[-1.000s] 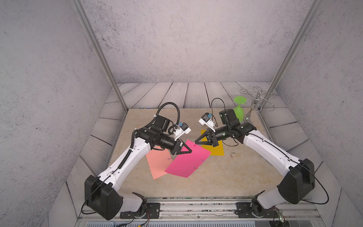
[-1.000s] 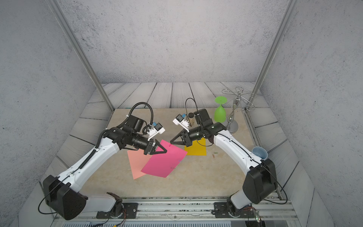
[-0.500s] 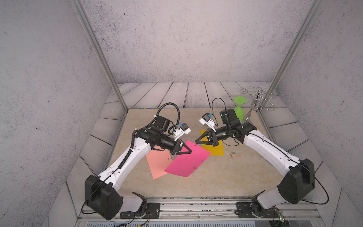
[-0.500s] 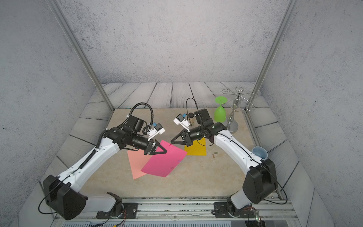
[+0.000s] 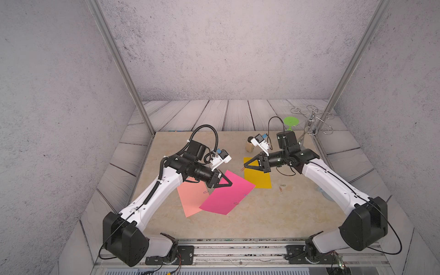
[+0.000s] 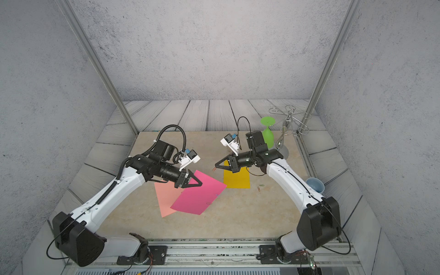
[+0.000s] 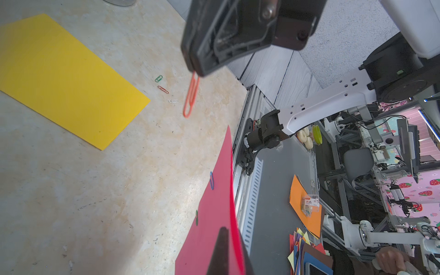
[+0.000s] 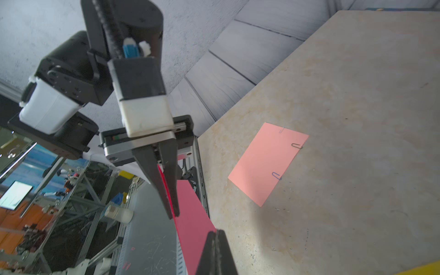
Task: Unclip the paperclips from the documents
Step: Remove the paper clip from the document, then place the paper clip at the center of the board.
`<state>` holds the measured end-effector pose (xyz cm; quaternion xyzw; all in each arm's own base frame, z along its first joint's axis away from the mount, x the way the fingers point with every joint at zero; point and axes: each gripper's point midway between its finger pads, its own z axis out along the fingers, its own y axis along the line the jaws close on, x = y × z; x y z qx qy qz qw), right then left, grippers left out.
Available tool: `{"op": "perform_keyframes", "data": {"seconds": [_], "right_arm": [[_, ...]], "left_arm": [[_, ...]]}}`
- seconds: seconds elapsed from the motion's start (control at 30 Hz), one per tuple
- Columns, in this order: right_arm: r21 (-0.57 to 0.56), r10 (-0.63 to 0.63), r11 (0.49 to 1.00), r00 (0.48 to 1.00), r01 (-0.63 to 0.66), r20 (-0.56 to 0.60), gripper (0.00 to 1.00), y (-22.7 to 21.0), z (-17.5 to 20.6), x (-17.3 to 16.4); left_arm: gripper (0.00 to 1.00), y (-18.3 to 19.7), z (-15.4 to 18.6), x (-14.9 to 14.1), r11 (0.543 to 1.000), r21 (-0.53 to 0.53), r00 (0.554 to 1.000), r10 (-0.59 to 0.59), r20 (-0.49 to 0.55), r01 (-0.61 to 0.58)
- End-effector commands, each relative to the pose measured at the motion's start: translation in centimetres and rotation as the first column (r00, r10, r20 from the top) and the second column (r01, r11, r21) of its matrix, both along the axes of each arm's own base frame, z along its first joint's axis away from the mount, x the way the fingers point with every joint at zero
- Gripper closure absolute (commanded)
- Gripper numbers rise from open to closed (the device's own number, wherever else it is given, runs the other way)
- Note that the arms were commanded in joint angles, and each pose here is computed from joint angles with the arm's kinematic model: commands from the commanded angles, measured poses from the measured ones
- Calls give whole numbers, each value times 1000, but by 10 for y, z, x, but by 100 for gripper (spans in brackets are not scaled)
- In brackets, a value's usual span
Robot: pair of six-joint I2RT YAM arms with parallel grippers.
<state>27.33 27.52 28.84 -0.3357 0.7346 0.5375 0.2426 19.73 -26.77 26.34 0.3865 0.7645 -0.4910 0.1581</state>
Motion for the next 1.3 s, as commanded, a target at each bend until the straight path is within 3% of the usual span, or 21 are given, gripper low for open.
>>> {"op": "perform_keyframes", "data": {"seconds": [0.0, 0.13, 0.3, 0.4, 0.5, 0.77, 1.03, 1.27], "right_arm": [[-22, -156, 988, 988, 155, -18, 100, -24, -4, 18], [-123, -382, 921, 918, 369, -108, 100, -70, -43, 45], [-300, -675, 733, 707, 611, -210, 100, -145, -108, 65], [-407, -772, 629, 594, 662, -228, 100, -175, -142, 64], [-509, -821, 559, 525, 655, -226, 100, -192, -175, 59], [-639, -852, 511, 440, 575, -285, 100, -208, -232, 46], [-709, -857, 501, 399, 496, -326, 100, -212, -266, 31], [-749, -875, 454, 400, 482, -272, 74, -222, -261, 25]], "left_arm": [[100, 1, -4, -3, 1000, 7, 1000, -9, 8, 9], [100, 1, -4, -1, 1000, 7, 1000, 2, 15, -3], [100, 0, -2, 4, 1000, 6, 999, 23, 32, -23], [100, 0, -3, 6, 999, 9, 999, 31, 36, -31], [100, -1, -3, 8, 999, 9, 999, 34, 36, -34], [100, 0, -1, 7, 999, 7, 998, 36, 42, -36], [100, -1, 0, 9, 999, 4, 998, 37, 41, -37], [100, -1, 2, 11, 999, 0, 997, 46, 56, -46]]}}
